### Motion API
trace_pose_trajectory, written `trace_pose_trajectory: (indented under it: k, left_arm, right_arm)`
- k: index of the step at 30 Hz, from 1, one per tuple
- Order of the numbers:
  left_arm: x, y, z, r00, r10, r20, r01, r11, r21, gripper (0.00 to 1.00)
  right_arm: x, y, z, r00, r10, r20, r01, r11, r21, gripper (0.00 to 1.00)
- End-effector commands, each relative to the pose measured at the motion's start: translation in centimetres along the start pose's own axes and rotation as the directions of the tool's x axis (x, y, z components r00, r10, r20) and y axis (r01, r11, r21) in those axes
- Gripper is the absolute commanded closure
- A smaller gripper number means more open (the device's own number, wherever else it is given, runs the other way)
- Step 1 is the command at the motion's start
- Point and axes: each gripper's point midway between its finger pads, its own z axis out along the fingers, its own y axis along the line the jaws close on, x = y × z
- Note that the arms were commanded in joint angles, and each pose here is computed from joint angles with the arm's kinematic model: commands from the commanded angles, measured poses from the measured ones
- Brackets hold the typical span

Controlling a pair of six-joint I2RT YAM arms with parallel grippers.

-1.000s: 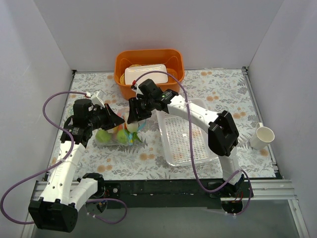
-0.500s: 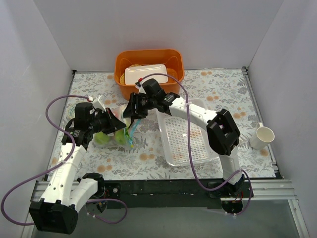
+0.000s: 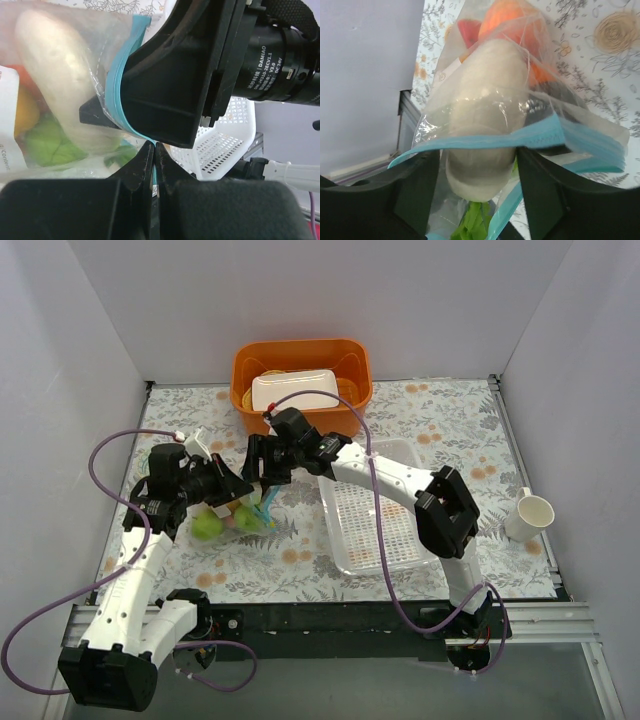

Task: Place the food in the zip-top bag and seal the zipper
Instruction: Place the fake vegetable in the zipper food storage bag, then adjust the bin at the center of the board.

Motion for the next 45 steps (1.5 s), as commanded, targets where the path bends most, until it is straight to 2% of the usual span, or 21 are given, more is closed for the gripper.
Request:
trace_pose_trajectory:
  k: [1,3,6,9,11,12,16,20,21,25,28,35,39,45]
  left_arm:
    - [-3.0,-0.9,-0.9,0.994,0.028,0.106,-0.025,0.999,-0.029,1.00]
    - [-3.7,-0.6,-1.1,0.991,0.024,0.135,-0.016,0.998,-0.062,1.00]
    - [-4.3,-0.7,-1.4,0.986,0.020,0.164,-0.007,0.997,-0.079,1.00]
    - [-4.6,-0.5,-1.7,0.983,0.018,0.183,-0.001,0.995,-0.095,1.00]
    - [-5.1,-0.1,-2.0,0.978,0.016,0.209,0.011,0.992,-0.127,1.00]
    - [-5.1,0.2,-2.0,0.977,0.013,0.211,0.018,0.990,-0.143,1.00]
    - [-5.2,1.0,-2.0,0.975,0.014,0.221,0.028,0.983,-0.183,1.00]
    - [-4.5,1.0,-1.4,0.982,0.006,0.190,0.024,0.987,-0.156,1.00]
    - [-4.6,0.7,-1.4,0.981,0.007,0.193,0.021,0.989,-0.143,1.00]
    - [-4.3,0.6,-1.0,0.984,-0.001,0.177,0.023,0.992,-0.123,1.00]
    - [-4.3,0.7,-0.8,0.985,0.003,0.173,0.018,0.993,-0.120,1.00]
    - [-4.2,0.5,-0.7,0.988,0.016,0.157,0.002,0.994,-0.111,1.00]
    - [-4.0,0.7,-0.8,0.988,0.022,0.153,-0.004,0.993,-0.119,1.00]
    - [-3.5,1.0,-0.7,0.990,0.021,0.142,-0.004,0.992,-0.122,1.00]
  right_arm:
    - [-0.8,1.3,-1.9,0.984,-0.173,0.034,0.172,0.984,0.041,0.19]
    - [-0.8,0.7,-2.6,0.978,-0.205,0.044,0.201,0.977,0.072,0.11]
    - [-1.8,1.0,-5.0,0.963,-0.251,0.103,0.241,0.965,0.102,0.06]
    - [-2.3,1.3,-7.7,0.957,-0.253,0.139,0.237,0.964,0.122,0.06]
    - [-2.4,-0.3,-9.2,0.952,-0.262,0.162,0.227,0.952,0.205,0.06]
    - [-2.8,0.1,-11.2,0.938,-0.281,0.204,0.236,0.946,0.222,0.06]
    - [-2.1,-4.6,-15.7,0.928,-0.281,0.245,0.173,0.907,0.383,0.04]
    - [0.8,-11.9,-19.2,0.964,-0.182,0.192,0.051,0.841,0.539,0.02]
    - [2.8,-14.1,-19.6,0.977,-0.153,0.151,0.041,0.820,0.571,0.02]
    - [8.7,-18.0,-20.9,0.999,-0.033,-0.021,0.039,0.774,0.632,0.02]
    - [11.5,-19.1,-20.9,0.993,0.017,-0.117,0.061,0.774,0.630,0.02]
    - [14.2,-19.5,-19.1,0.962,0.045,-0.270,0.117,0.825,0.553,0.02]
    - [15.6,-21.0,-18.5,0.929,0.063,-0.364,0.168,0.806,0.567,0.03]
    - [15.8,-22.4,-18.3,0.910,0.067,-0.410,0.213,0.771,0.600,0.03]
